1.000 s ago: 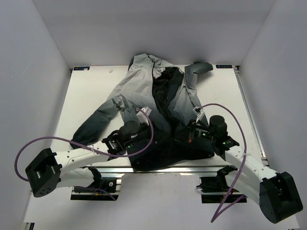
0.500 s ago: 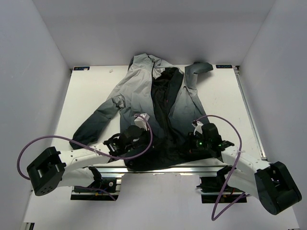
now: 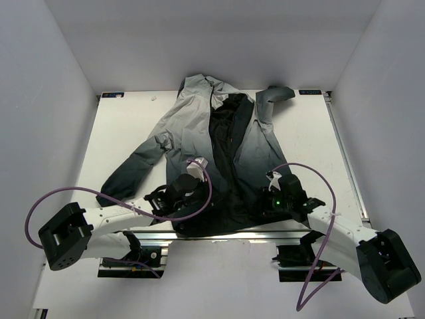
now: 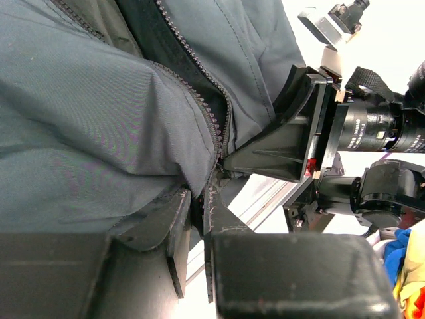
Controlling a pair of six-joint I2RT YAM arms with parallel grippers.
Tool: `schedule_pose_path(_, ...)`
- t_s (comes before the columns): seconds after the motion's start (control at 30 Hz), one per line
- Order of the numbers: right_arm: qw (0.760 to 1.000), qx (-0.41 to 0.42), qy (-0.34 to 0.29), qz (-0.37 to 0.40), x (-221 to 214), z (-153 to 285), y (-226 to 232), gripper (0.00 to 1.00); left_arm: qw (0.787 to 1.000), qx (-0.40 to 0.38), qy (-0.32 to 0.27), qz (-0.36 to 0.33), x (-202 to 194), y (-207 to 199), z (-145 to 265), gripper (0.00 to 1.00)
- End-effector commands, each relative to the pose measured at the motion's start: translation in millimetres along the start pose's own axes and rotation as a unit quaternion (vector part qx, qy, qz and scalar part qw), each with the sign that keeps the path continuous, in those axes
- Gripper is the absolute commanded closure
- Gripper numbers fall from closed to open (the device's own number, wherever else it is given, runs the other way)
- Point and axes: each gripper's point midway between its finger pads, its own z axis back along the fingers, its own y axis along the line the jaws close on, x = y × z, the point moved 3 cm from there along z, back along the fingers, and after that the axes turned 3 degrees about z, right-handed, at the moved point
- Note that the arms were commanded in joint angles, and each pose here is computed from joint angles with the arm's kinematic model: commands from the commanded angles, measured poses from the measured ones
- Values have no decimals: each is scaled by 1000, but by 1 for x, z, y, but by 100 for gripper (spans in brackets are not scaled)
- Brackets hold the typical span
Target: Zip up the jacket
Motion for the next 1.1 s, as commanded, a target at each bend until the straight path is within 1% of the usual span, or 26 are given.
schedule_pose_path(0.0,1000,-22,12,0,-10,3,-8,65,1000,-13,-6,-10,7,-11,-1,100)
schedule_pose_path(0.07,999,-29,16,-2,-13,4,-10,65,1000,-11,-4,-10,7,-10,-2,100)
schedule_pose_path(0.17,1000,-20,10,3,-12,4,-8,79,1000,-13,0,-12,6,-11,-3,100)
schedule_pose_path(0.2,1000,-15,8,4,-10,4,-6,86,1000,-13,2,-14,5,-11,-3,100)
schedule_pose_path(0.37,1000,-4,5,10,-4,6,1,88,1000,-13,5,-17,6,-12,-4,100)
schedule_pose_path(0.43,1000,-1,5,12,-2,6,3,82,1000,-12,6,-17,5,-11,-5,100)
schedule_pose_path(0.47,1000,-2,6,13,-2,7,3,76,1000,-11,7,-17,5,-11,-4,100)
schedule_pose_path(0.53,1000,-4,9,11,-3,7,2,72,1000,-11,9,-17,4,-11,-5,100)
schedule_pose_path(0.6,1000,-8,11,11,-4,8,1,71,1000,-13,9,-18,4,-12,-5,100)
schedule_pose_path(0.63,1000,-10,12,11,-5,8,0,73,1000,-11,10,-18,4,-11,-5,100)
schedule_pose_path(0.7,1000,-11,15,11,-7,9,0,82,1000,-12,10,-19,4,-11,-5,100)
schedule_pose_path(0.73,1000,-11,15,12,-8,9,-1,88,1000,-12,10,-19,3,-11,-5,100)
schedule_pose_path(0.77,1000,-11,13,12,-7,9,0,100,1000,-12,11,-19,3,-11,-6,100)
schedule_pose_path(0.9,1000,5,6,17,-3,9,5,100,1000,-13,13,-21,3,-12,-7,100)
schedule_pose_path(1.0,998,45,-19,30,11,11,21,100,999,-17,12,-26,6,-16,-6,100)
schedule_pose_path(1.07,993,82,-59,55,35,17,42,100,999,-22,6,-34,11,-20,-5,100)
